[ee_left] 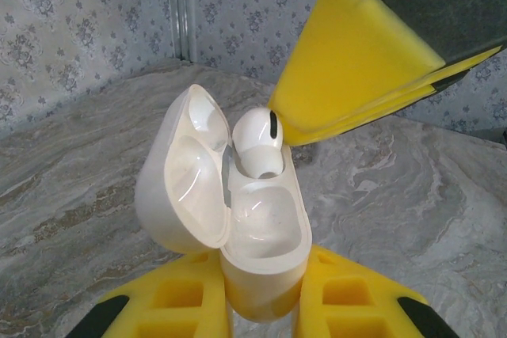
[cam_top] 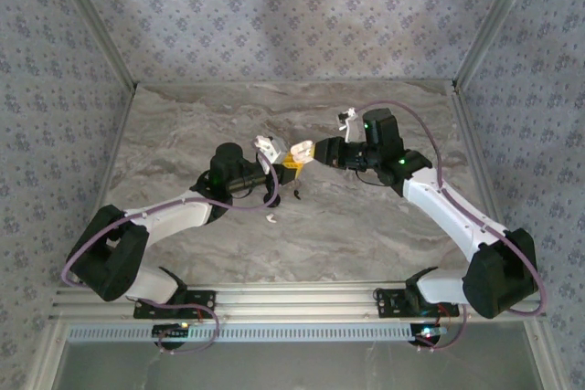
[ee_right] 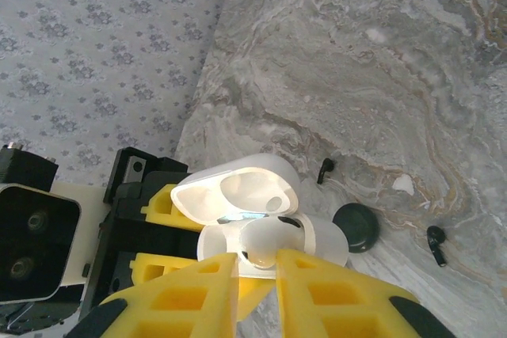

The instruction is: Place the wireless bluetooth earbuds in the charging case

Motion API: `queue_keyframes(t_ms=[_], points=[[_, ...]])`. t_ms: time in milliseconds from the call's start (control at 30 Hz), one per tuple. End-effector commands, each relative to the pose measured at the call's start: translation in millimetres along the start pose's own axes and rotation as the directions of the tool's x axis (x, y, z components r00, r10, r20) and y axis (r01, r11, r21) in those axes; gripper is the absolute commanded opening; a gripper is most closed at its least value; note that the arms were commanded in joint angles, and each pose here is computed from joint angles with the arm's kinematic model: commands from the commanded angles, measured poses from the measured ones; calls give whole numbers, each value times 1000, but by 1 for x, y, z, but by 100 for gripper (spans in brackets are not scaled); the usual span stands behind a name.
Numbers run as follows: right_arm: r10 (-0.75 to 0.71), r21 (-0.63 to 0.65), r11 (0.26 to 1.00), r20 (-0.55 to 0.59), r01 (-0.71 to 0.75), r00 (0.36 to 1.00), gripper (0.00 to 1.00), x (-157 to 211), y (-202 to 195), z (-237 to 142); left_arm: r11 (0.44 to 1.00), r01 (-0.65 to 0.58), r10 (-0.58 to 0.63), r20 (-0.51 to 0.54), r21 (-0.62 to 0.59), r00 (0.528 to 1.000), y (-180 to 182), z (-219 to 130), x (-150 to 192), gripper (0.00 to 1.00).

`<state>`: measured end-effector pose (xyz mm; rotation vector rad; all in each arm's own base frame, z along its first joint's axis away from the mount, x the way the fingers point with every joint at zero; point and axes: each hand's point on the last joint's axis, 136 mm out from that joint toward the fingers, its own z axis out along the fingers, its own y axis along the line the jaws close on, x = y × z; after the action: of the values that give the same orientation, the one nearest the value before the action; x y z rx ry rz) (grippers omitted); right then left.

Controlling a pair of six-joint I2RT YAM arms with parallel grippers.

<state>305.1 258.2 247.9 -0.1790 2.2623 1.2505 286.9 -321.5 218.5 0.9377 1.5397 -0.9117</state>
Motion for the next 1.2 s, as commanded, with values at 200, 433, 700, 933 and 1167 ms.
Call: queue_keyframes(t_ms=[200,433,700,933,1167], points=[[-36,61,998,10,35,999,31,-5,0,-8,999,-42,41,65,12,997,-5,-1,-29,8],[-69,122,990,11,67,998,33,-9,0,-19,999,-46,45,57,15,997,-6,-2,-27,8],[-70,173,982,-29,74,997,40,-8,-6,-12,998,-61,60,50,28,997,-8,-2,-27,8],[-71,168,983,-46,77,996,42,-7,-9,-4,998,-62,60,49,30,997,-9,-2,-27,8],[-42,237,970,-62,55,997,41,1,-29,0,998,-63,62,45,22,997,-9,-5,-27,8]])
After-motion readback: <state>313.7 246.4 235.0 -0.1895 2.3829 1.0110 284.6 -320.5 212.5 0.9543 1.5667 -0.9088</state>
